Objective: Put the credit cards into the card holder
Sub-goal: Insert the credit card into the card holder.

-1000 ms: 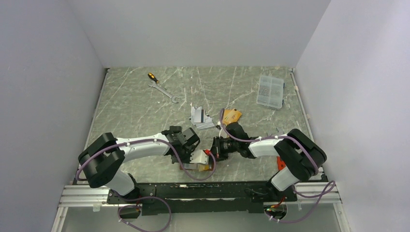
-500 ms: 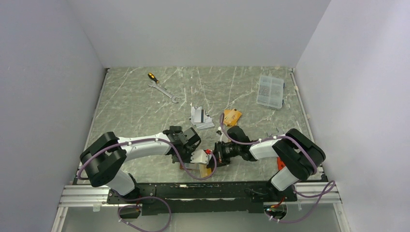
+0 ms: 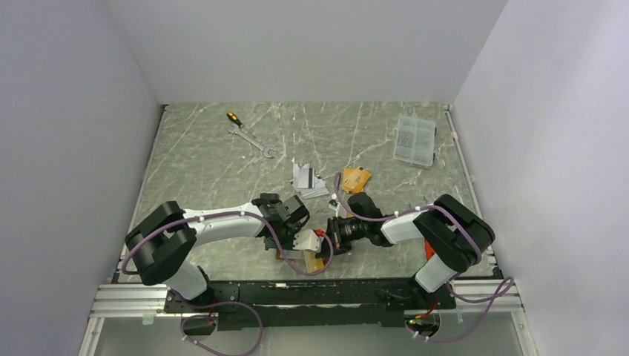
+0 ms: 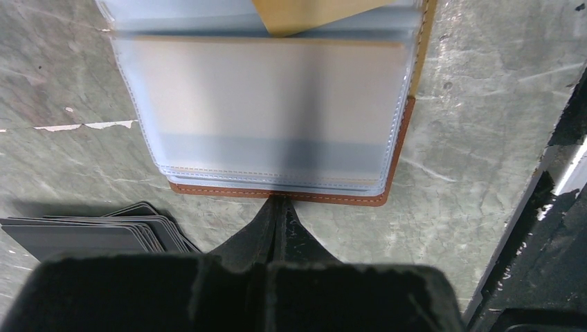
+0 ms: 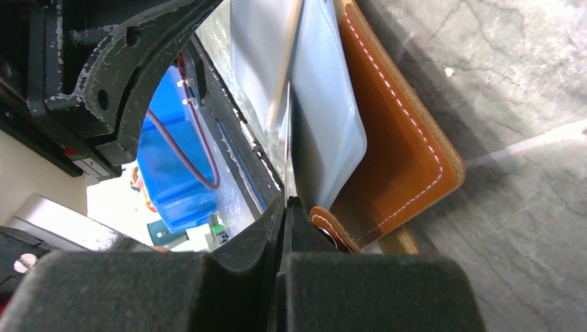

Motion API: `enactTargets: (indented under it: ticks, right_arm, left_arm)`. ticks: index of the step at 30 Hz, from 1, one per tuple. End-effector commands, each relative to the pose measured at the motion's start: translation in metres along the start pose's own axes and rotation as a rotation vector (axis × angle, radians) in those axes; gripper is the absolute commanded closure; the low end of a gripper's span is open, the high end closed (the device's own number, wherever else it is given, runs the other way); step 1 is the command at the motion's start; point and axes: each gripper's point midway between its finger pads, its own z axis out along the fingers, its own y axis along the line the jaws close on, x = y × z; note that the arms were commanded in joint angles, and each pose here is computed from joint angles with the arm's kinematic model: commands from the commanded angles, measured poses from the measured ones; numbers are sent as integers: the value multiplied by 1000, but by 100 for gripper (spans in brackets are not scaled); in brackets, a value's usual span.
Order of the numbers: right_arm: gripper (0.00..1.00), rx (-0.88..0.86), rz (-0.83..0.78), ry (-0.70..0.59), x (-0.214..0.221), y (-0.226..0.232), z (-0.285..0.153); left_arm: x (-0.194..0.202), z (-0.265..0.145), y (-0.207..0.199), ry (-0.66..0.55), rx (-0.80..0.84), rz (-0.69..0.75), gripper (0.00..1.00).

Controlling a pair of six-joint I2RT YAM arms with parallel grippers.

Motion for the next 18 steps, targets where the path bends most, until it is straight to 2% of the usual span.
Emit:
enactTargets:
  ticks: [1,18]
  right_arm:
    - [100,-67,-85,-13,-5,14,-1]
    - [100,-72,-103,-5,-2,14,-2]
  left_arm:
    - [0,11,17,17,-65,24,100]
    - [0,5,25,18,-90,10,100]
